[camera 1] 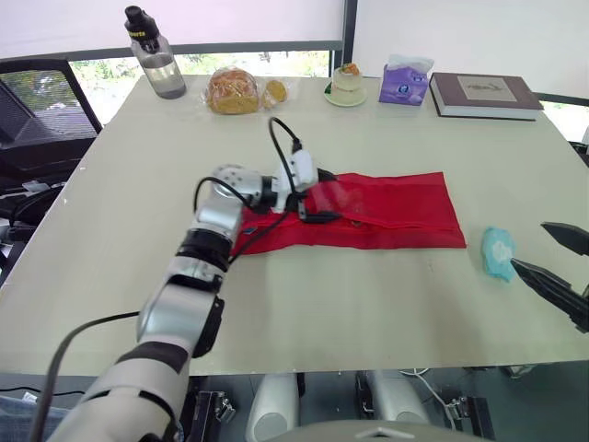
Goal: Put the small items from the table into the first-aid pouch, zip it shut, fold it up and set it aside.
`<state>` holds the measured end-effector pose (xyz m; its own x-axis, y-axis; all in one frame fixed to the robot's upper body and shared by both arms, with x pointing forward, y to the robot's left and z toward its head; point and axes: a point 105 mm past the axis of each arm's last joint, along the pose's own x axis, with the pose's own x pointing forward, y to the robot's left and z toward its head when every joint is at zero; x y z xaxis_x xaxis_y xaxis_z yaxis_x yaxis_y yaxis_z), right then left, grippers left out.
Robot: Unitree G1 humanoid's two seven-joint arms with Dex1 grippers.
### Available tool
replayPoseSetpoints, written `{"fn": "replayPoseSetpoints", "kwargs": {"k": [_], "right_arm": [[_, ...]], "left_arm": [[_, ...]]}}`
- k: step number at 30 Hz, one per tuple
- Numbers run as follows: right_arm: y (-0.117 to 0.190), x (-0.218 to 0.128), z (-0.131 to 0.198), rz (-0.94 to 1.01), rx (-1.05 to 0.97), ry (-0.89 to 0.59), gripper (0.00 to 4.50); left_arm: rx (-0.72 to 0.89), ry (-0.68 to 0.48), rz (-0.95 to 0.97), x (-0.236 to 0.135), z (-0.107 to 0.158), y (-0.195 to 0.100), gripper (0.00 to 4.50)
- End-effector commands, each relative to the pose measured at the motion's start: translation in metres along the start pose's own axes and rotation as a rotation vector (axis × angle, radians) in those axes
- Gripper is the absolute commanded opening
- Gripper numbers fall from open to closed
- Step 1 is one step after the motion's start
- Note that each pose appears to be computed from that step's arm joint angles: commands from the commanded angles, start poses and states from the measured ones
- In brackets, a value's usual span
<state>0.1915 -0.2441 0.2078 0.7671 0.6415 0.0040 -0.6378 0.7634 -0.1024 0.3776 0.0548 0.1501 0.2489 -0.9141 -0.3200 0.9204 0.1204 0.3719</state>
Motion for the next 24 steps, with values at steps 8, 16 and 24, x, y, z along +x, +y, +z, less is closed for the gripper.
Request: {"fn": "replayPoseSetpoints", "kwargs": {"k": [8,16,24], "right_arm": [[-0.003,-0.01,0.009,-0.106,-0.089,0.03,4.5],[0.004,-0.025,0.003,-0.168,-0.081,0.057,4.5],[0.002,-0.04,-0.03,-0.279,-0.081,0.261,4.5]], "left_arm": [[0.074,0.067,0.051,0.069,0.021,0.002,4.38],[0.188,0.158,0.039,0.112,0.024,-0.008,4.38],[0.142,0.167,0.107,0.126,0.03,-0.003,4.38]]}}
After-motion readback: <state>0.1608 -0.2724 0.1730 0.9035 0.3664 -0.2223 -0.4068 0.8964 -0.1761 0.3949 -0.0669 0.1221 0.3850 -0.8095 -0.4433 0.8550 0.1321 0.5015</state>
